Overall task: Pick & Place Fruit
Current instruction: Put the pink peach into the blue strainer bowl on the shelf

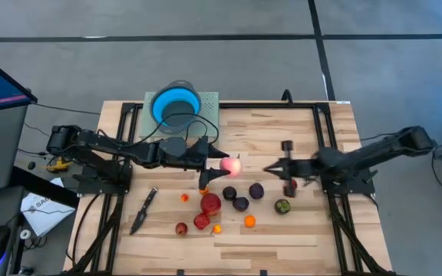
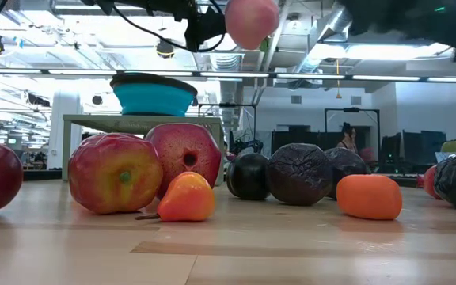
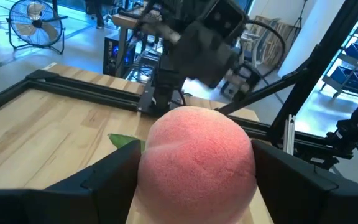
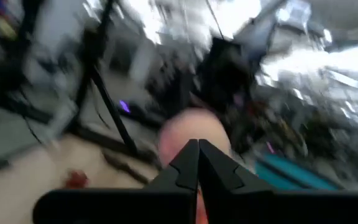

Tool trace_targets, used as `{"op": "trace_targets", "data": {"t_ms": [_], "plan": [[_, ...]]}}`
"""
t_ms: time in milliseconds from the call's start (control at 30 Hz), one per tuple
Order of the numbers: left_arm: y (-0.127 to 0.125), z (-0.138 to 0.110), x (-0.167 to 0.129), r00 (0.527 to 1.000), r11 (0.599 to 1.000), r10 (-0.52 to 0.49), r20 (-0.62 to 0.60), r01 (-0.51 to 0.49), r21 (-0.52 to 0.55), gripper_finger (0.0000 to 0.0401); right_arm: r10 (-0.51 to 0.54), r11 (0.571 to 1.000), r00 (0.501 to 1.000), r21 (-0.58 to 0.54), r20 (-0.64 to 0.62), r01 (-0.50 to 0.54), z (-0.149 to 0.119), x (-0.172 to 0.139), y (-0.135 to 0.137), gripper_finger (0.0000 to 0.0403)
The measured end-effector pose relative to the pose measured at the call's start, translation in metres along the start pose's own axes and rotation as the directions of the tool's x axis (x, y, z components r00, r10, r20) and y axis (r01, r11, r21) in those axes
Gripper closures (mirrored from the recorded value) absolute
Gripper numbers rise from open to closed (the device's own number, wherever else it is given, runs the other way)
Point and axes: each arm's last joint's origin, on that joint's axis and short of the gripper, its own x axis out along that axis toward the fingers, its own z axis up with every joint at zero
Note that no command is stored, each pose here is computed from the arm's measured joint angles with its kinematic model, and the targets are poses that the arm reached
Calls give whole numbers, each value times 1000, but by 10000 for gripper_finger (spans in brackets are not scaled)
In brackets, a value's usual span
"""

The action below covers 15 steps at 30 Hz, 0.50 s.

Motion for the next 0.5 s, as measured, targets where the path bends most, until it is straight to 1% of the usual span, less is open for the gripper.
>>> {"op": "trace_targets", "data": {"t_ms": [33, 100, 167, 267, 333, 400, 433, 500], "plan": [[0, 0, 0, 1000, 1000, -1, 2, 1, 0, 117, -2, 1000, 999, -12, -32, 2, -1, 8, -1, 386], [0, 0, 0, 1000, 1000, -1, 4, 1, 0, 117, -1, 1000, 996, -25, -93, -1, -5, 22, -3, 354], [0, 0, 0, 1000, 1000, -1, 4, 1, 0, 117, -1, 1000, 990, -29, -141, -3, -11, 32, -5, 306], [0, 1, 0, 1000, 1000, -1, 5, 1, 0, 116, -9, 999, 975, -35, -221, 1, -23, 41, -8, 216], [0, 1, 0, 1000, 1000, -1, 6, 1, 0, 116, -22, 1000, 965, 11, -260, 26, -36, 45, -11, 155], [0, 1, 0, 1000, 1000, -4, 15, 4, 0, 116, -32, 994, 962, 95, -272, 60, -50, 50, -14, 102], [0, 2, 0, 1000, 1000, -5, 20, 5, 0, 116, -34, 988, 967, 137, -253, 71, -54, 52, -15, 80], [-1, 3, 0, 1000, 1000, -7, 28, 7, 11, 116, -56, 976, 984, 200, -169, 90, -61, 59, -17, 45]]}}
